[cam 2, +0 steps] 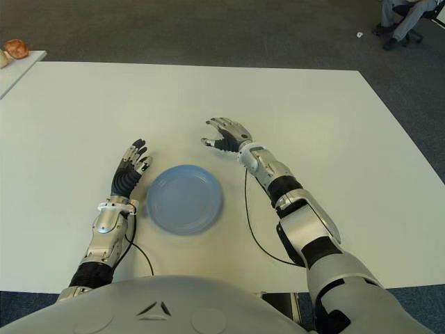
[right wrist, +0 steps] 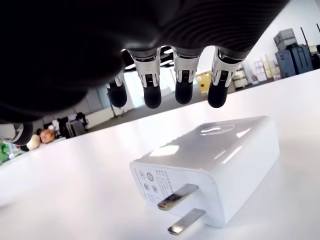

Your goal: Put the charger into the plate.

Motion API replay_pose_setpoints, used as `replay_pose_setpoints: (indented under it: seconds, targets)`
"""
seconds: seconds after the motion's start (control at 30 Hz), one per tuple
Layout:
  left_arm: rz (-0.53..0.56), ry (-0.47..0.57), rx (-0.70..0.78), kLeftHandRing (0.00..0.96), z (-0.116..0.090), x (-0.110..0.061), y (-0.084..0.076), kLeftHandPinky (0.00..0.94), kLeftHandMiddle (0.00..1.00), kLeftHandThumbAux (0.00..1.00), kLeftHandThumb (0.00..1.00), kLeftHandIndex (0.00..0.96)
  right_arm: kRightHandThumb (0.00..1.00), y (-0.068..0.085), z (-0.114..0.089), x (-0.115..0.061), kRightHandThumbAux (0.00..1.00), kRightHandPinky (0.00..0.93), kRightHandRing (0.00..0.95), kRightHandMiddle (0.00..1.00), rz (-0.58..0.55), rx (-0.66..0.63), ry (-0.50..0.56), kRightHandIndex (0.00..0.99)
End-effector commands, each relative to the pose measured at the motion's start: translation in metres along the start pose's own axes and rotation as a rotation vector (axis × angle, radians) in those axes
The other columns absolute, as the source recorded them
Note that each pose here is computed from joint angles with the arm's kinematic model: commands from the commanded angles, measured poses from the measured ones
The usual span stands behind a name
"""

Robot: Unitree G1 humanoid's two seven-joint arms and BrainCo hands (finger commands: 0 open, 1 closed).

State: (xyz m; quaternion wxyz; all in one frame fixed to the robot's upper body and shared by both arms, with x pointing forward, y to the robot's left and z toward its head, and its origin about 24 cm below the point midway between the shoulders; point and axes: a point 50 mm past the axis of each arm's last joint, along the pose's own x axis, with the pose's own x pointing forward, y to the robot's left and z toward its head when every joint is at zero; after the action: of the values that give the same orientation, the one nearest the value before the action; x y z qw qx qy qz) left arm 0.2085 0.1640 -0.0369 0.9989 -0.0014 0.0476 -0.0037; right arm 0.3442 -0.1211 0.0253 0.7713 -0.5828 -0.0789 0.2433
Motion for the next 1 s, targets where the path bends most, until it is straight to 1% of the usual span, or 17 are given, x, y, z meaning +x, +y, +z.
replay_pose_setpoints:
  seconds: [0.03,0.57,1.0]
  targets:
    - [0.009,0.196,-0.023,0.0,-0.036,-0.025,-0.001,0.012,0.012,0.56,0.0,0.0,0.295,0.001,0.002,0.003,0.177,0.0,0.0,0.0,0.019,-0.017,-0.016,0.0]
    - [0.007,0.197,-0.025,0.0,-0.035,-0.028,-0.001,0.008,0.008,0.556,0.0,0.0,0.278,0.006,-0.004,0.002,0.194,0.0,0.0,0.0,0.054,-0.022,0.005,0.0]
    - [0.008,0.199,-0.024,0.0,-0.035,-0.029,0.001,0.017,0.01,0.566,0.0,0.0,0.266,0.006,-0.01,0.0,0.232,0.0,0.0,0.0,0.043,-0.007,0.038,0.0]
